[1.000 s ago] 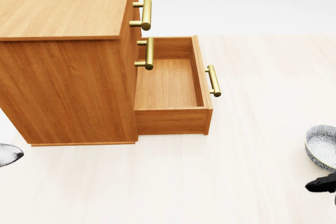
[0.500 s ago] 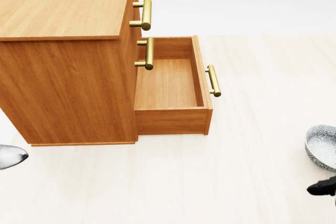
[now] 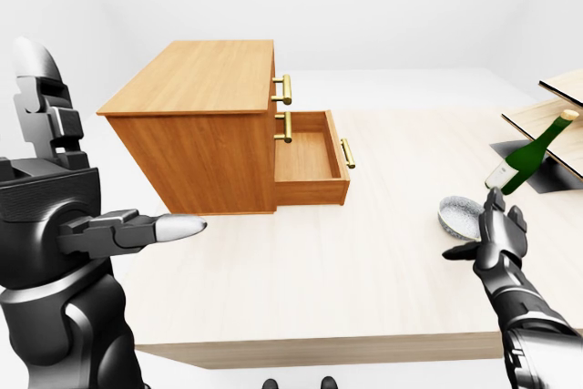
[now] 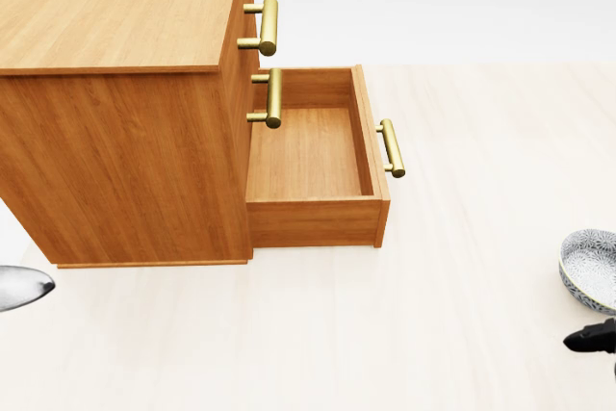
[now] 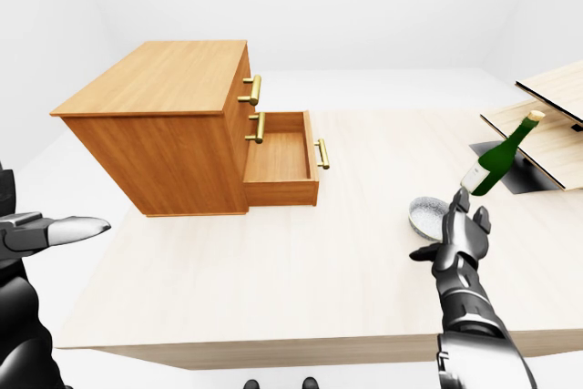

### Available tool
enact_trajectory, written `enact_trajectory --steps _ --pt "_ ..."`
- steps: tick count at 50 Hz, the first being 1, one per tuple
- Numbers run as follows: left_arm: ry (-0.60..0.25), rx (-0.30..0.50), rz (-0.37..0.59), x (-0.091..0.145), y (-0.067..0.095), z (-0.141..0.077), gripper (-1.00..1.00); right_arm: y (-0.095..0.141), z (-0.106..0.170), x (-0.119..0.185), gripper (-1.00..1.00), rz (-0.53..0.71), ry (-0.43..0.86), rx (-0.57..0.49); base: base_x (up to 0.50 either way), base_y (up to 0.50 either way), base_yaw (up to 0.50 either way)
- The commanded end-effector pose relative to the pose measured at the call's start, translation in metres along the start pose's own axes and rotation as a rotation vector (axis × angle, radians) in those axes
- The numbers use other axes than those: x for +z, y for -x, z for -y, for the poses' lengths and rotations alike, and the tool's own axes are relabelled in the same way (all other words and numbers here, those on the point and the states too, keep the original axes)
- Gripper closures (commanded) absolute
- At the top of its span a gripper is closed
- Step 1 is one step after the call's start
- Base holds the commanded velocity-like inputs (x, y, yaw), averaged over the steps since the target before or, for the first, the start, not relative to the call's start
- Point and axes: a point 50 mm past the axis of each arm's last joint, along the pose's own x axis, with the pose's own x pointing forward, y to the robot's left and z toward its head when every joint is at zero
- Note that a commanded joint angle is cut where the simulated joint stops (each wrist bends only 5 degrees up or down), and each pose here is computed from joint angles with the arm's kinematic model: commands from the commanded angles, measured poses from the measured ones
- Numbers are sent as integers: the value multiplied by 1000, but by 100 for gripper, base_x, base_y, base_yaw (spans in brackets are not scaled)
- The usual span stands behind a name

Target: Put the bowl on top of the cabinet.

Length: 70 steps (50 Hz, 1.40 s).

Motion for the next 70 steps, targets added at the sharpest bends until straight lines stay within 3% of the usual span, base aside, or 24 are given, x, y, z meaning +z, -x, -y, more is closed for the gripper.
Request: enact_trajectory --steps 1,58,59,60,70 --pt "-1 -1 0 0 0 0 -100 -2 3 5 -100 14 -2 -16 0 0 0" --pt "3 -5 7 2 0 1 -100 3 -8 1 -100 -1 63 -16 0 0 0" --pt "2 -6 2 1 0 1 -100 3 -8 1 36 -4 58 -14 0 0 0" --pt "2 -6 2 1 0 1 -100 3 -8 1 100 -6 56 -12 0 0 0" --pt "1 -8 -1 0 1 1 -100 5 -10 -1 100 -11 61 -9 0 0 0"
